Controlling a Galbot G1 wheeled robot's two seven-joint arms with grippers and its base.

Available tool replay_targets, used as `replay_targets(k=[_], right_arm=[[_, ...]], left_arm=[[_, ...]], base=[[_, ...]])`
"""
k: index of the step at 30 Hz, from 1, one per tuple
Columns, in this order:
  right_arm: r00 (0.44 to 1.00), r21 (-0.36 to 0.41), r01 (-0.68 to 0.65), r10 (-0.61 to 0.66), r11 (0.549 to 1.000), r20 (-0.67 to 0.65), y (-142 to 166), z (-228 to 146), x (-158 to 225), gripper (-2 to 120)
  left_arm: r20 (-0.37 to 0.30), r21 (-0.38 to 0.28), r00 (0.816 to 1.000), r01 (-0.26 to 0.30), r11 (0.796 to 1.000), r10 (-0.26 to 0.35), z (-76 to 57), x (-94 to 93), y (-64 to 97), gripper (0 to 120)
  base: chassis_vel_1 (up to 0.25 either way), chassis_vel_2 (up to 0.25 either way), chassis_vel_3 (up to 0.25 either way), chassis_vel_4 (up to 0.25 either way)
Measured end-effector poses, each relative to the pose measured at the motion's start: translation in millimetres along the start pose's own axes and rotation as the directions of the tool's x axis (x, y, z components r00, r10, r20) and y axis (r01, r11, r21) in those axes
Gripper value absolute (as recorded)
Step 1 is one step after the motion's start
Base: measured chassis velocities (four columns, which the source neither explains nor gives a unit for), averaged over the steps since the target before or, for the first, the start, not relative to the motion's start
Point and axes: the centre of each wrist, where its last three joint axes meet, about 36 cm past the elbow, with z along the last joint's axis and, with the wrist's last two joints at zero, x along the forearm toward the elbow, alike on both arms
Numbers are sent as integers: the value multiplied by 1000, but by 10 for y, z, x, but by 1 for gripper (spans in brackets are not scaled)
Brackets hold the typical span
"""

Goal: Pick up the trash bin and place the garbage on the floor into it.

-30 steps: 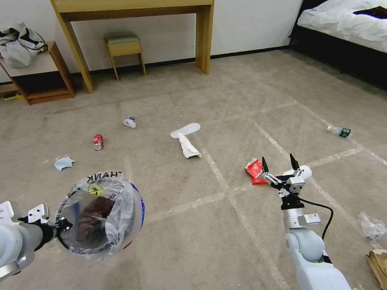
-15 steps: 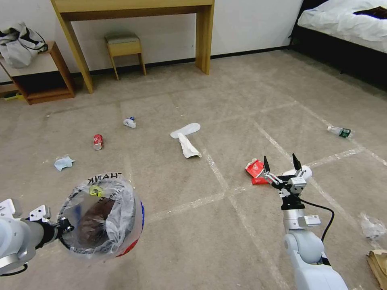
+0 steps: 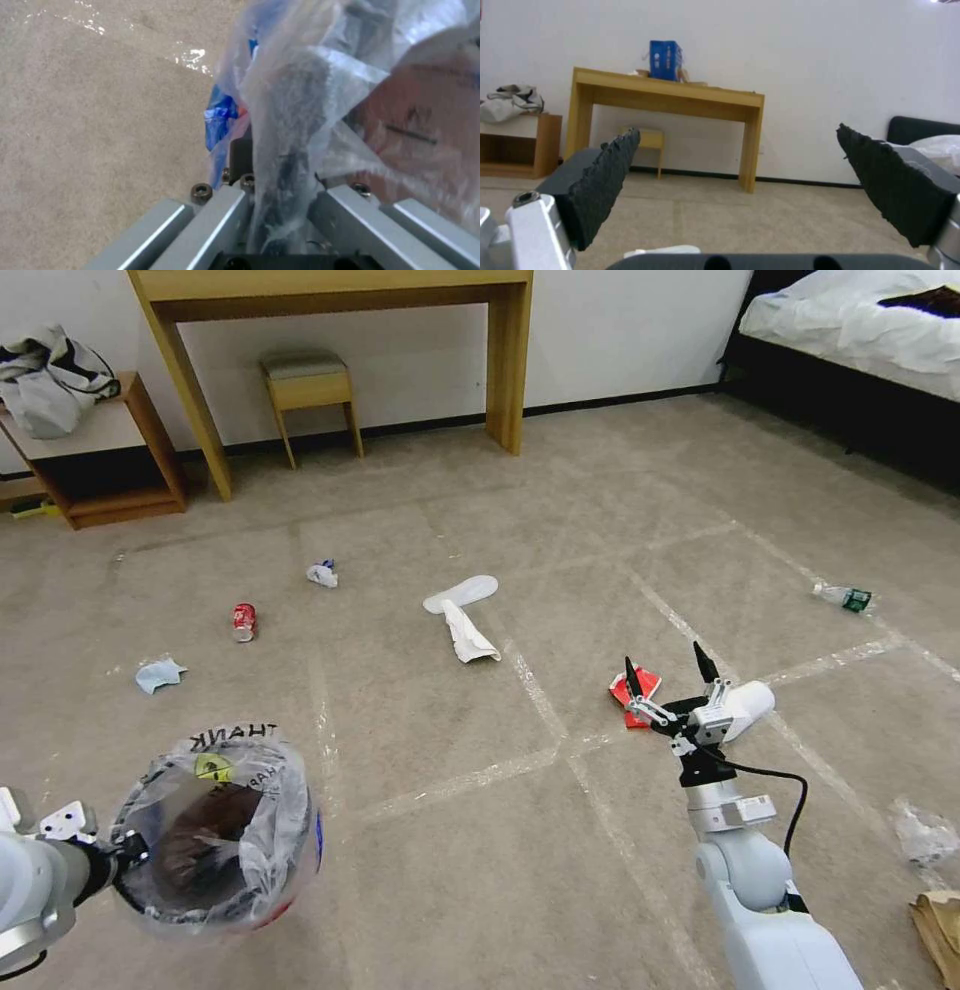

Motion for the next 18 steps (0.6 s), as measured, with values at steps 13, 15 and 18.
replay_targets(k=[13, 15, 18], right_arm=[[1000, -9, 0, 0, 1000, -2, 6, 19, -9, 100], [1000, -9, -1, 1, 1000, -3, 7, 22, -9, 100], [1000, -11, -2, 2, 1000, -4, 15, 27, -7, 100]], left_arm=[[17, 5, 1000, 4, 1000, -4, 47, -26, 12, 0], [19, 4, 1000, 9, 1000, -9, 50, -43, 25, 0], [20, 5, 1000, 13, 1000, -13, 47, -56, 44, 0]], base=[[13, 13, 14, 14], [70, 62, 84, 66], [56, 53, 55, 63]])
